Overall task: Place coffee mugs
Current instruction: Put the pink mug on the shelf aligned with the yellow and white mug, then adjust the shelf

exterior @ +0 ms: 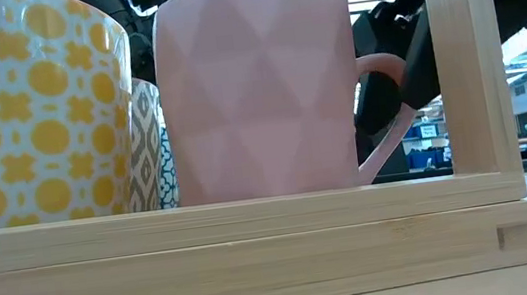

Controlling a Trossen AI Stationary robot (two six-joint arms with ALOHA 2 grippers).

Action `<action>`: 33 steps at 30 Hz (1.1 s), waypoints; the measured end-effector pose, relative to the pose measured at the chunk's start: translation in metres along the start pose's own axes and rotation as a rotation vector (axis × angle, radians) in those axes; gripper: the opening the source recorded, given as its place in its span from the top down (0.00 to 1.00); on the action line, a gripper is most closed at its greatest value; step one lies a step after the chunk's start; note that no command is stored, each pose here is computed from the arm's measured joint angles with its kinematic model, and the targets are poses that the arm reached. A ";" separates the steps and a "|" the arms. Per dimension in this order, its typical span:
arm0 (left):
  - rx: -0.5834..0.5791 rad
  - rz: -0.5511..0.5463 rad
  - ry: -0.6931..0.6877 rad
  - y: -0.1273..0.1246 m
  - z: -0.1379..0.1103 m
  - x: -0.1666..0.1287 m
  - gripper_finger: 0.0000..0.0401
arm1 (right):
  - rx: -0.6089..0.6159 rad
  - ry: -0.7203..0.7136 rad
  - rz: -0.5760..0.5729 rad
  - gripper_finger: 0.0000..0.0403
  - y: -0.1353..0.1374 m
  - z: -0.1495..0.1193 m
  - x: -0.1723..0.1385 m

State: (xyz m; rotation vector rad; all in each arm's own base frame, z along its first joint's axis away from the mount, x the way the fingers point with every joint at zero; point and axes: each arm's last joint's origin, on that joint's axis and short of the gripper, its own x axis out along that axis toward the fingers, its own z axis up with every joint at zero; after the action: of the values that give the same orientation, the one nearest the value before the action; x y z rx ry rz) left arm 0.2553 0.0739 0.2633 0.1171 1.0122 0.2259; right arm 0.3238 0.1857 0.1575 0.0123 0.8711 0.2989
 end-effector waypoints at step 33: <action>0.040 0.026 -0.106 0.001 0.018 0.026 0.72 | -0.006 0.016 -0.003 0.56 0.000 -0.001 -0.003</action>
State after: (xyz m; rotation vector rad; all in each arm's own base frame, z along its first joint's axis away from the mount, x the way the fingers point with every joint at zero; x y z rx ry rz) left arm 0.2838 0.0816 0.2517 0.1772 0.9108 0.2209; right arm 0.3215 0.1849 0.1589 0.0031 0.8858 0.2991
